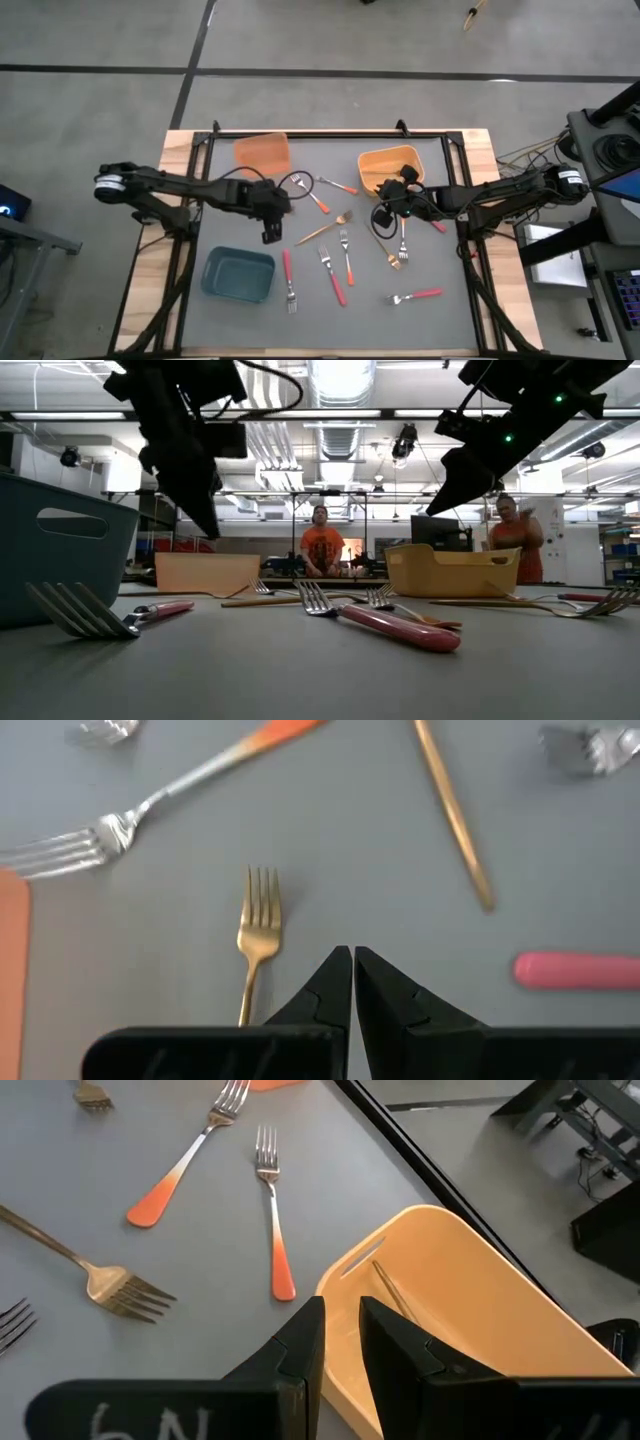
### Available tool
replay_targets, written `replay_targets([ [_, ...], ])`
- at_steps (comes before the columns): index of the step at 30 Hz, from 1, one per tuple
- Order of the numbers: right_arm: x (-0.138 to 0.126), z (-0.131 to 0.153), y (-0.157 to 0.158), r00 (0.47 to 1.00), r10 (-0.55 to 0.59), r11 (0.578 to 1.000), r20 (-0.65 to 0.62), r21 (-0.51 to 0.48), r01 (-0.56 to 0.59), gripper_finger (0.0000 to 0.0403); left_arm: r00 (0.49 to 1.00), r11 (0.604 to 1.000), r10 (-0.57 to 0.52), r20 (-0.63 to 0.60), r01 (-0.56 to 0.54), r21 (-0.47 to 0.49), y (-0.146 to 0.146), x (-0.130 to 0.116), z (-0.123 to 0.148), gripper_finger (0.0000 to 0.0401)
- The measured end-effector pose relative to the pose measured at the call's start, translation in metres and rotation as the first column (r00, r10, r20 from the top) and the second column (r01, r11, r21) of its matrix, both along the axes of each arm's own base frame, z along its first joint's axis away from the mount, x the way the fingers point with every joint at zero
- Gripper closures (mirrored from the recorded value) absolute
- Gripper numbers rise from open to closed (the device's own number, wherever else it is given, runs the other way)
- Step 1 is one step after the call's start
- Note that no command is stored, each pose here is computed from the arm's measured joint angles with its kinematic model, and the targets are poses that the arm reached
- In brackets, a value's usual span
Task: Sort silverware by color (type)
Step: Put the pink fork into the blue bin
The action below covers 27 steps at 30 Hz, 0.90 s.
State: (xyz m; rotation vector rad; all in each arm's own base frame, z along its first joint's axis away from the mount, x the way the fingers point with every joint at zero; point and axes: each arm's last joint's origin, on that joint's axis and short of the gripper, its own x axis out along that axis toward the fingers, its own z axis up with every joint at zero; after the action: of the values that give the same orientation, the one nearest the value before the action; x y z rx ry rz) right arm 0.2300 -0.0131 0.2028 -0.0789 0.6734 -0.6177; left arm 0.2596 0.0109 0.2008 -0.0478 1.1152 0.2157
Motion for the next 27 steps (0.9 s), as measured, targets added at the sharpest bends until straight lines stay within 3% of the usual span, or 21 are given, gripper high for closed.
replay_targets([
  [15,-0.001,0.000,-0.001,1.000,-0.004,0.999,-0.020,-0.039,0.003,0.0344,0.988,1.000,-0.026,-0.152,0.027,0.005,0.000,-0.001,-0.020,0.0401],
  [27,0.001,0.001,-0.001,1.000,-0.003,0.999,-0.006,-0.051,0.003,0.0344,0.989,1.000,-0.029,-0.146,0.030,0.006,0.000,-0.001,-0.019,0.0401],
])
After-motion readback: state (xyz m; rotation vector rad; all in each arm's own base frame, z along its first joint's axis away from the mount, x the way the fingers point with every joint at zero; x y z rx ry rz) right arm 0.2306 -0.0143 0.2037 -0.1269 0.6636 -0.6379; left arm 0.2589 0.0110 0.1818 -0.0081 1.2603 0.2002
